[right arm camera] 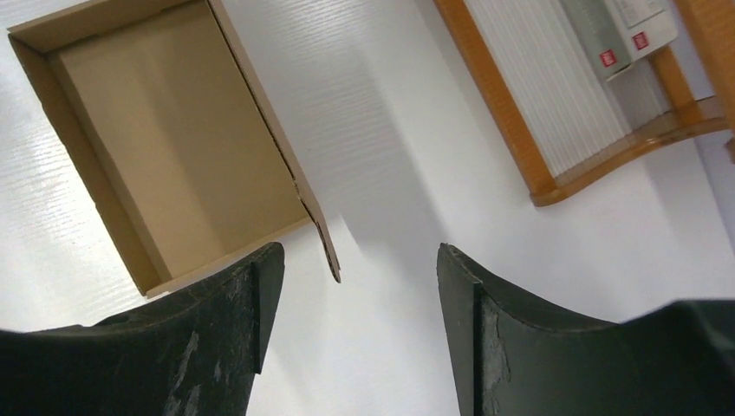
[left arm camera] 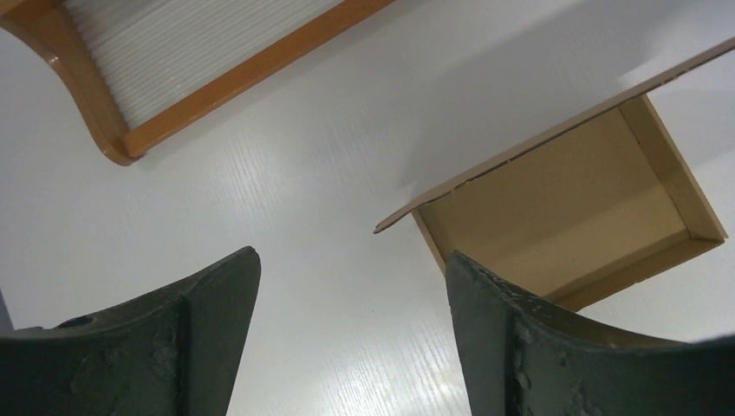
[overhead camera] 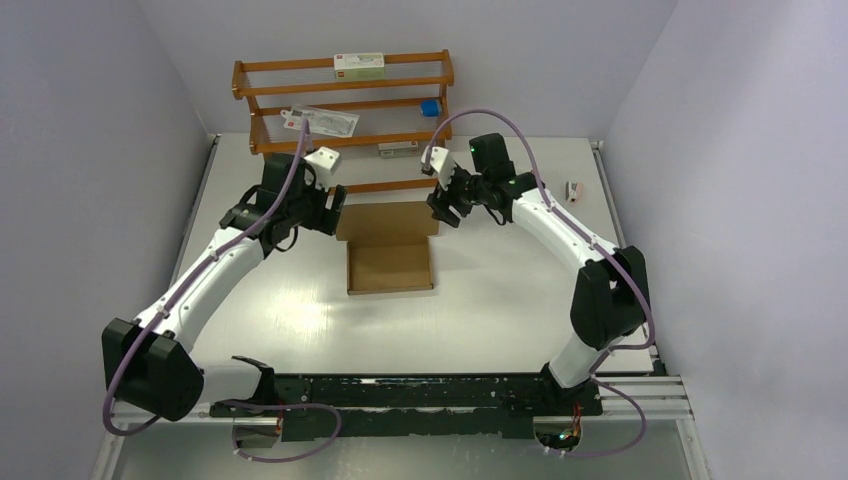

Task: Fold the paper box

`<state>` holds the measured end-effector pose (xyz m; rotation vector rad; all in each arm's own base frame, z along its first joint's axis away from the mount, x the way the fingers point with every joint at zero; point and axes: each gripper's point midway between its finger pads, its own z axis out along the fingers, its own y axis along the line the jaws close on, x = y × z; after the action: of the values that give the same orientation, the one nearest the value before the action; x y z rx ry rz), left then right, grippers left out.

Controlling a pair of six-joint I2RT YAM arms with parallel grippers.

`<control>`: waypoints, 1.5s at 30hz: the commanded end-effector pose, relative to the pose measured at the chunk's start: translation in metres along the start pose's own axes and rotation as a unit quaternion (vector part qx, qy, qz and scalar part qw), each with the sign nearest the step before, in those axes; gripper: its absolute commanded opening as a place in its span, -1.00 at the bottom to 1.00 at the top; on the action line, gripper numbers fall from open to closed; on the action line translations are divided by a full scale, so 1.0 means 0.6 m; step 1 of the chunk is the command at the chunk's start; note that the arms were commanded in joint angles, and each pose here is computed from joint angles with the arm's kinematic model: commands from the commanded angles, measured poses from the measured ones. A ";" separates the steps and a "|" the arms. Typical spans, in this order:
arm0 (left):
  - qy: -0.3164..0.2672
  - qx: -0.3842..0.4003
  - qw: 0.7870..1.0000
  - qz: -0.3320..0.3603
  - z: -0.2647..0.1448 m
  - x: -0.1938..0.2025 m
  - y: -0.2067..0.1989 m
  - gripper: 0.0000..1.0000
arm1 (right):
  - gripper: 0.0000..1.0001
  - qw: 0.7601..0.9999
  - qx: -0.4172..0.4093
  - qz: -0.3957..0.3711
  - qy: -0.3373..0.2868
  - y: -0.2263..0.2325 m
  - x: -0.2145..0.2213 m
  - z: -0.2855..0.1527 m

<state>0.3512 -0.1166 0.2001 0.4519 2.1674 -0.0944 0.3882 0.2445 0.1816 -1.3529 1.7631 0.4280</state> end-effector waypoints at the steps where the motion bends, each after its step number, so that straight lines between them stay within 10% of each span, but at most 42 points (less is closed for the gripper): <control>1: -0.002 0.031 0.999 0.030 0.016 0.006 -0.011 0.59 | 0.35 1.000 -0.025 0.001 0.002 0.011 0.012 0.015; 45: 0.079 0.156 0.985 -0.008 0.071 0.047 -0.073 -0.70 | -1.00 0.997 -0.057 0.059 0.010 0.025 0.026 0.048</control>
<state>0.3557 -0.1440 0.1352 0.6868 2.3334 -0.3074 0.3810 0.2557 0.1376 -1.4129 1.8544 0.5714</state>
